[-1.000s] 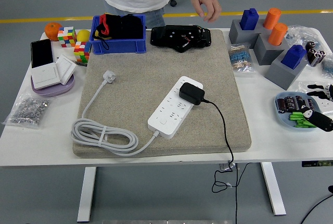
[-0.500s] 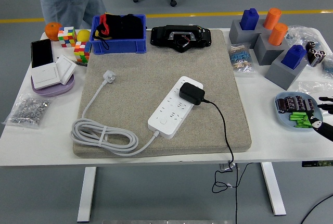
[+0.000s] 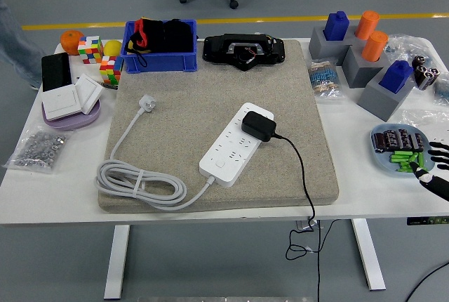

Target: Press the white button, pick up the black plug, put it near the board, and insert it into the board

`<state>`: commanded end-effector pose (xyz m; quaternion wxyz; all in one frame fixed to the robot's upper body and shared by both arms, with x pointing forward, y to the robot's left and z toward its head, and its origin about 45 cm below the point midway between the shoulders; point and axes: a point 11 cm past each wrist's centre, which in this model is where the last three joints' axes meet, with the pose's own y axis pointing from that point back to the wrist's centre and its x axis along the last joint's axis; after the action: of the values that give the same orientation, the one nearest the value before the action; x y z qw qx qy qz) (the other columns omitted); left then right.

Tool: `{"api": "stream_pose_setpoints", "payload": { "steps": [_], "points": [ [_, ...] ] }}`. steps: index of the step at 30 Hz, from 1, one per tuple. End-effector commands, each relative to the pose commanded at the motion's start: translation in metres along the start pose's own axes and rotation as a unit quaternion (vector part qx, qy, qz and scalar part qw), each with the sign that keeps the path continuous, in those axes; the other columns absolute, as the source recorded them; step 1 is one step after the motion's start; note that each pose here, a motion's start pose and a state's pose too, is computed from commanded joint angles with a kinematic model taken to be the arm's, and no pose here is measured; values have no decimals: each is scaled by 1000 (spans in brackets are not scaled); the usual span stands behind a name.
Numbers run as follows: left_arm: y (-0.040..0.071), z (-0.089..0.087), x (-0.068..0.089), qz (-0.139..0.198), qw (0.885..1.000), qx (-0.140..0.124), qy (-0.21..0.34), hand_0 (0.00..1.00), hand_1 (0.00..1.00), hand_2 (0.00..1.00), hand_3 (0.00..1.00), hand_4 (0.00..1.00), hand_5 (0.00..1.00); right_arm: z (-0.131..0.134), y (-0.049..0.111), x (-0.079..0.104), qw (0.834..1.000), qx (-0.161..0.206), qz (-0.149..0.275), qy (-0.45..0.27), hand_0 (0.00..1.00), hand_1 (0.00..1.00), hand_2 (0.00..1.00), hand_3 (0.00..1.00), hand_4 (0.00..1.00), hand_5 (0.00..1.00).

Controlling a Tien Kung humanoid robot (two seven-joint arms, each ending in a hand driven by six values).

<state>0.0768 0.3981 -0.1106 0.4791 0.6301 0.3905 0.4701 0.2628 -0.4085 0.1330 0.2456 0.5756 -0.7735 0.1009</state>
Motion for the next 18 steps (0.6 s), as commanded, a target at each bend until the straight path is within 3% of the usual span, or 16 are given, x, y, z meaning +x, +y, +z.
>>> {"api": "stream_pose_setpoints", "payload": {
  "steps": [15, 16, 18],
  "points": [
    [0, -1, -2, -3, 1000, 1, -1, 683, 675, 658, 681, 552, 191, -14, -3, -1, 1000, 15, -8, -19, 706, 712, 731, 763, 923, 268],
    [0, -1, -2, -2, 1000, 1, -1, 684, 675, 658, 681, 552, 193, -15, -3, -1, 1000, 15, -10, -20, 715, 717, 738, 771, 945, 318],
    [-1, -3, -2, -3, 1000, 3, -1, 684, 675, 658, 681, 552, 193, -17, -4, -1, 1000, 16, -11, -23, 715, 717, 738, 771, 945, 318]
  ]
}}
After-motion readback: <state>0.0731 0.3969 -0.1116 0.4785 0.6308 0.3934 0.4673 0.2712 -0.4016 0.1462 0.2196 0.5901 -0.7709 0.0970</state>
